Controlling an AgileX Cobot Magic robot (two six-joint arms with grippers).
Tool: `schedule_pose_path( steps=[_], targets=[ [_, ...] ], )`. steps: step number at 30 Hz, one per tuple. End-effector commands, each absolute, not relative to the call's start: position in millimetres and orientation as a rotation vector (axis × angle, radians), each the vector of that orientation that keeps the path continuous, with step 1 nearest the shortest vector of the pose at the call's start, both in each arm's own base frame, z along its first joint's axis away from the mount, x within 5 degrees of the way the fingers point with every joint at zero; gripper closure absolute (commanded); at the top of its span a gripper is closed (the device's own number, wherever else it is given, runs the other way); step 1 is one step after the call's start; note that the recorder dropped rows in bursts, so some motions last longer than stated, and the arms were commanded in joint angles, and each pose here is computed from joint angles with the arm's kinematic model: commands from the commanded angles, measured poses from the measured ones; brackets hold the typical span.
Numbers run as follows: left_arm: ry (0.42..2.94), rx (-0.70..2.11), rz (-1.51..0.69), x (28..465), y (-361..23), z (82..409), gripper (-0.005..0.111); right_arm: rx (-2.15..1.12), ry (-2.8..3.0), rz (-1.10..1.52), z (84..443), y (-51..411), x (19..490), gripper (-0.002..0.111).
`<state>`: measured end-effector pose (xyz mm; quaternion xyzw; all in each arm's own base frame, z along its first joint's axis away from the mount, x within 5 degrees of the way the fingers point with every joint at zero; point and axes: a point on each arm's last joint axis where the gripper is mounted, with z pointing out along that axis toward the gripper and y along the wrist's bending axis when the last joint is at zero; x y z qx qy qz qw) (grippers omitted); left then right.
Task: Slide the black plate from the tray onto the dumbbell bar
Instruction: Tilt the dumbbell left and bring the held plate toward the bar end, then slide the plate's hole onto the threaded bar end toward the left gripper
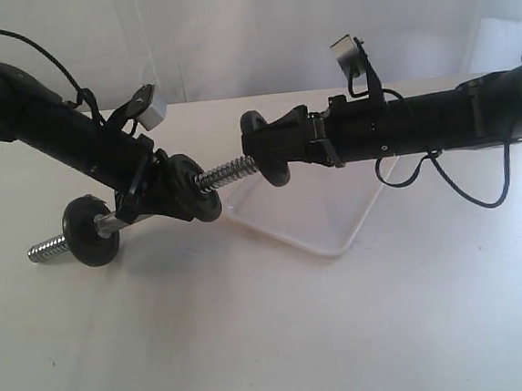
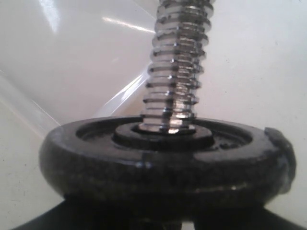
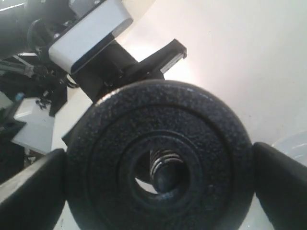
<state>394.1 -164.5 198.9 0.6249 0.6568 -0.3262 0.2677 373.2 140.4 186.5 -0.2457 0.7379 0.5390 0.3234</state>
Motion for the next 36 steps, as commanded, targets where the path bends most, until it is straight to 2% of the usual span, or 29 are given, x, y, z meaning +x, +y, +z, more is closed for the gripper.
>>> schedule_pose_path(
  steps=[1, 36],
  targets=[
    [1.633, 1.533, -1.053, 388, -174, 240, 0.107, -0.691, 1.851, 1.464, 201, 144, 368, 0.108],
    [1.614, 1.548, -1.079, 386, -174, 241, 0.107, -0.735, 1.909, 1.435, 187, 134, 370, 0.108]
  ],
)
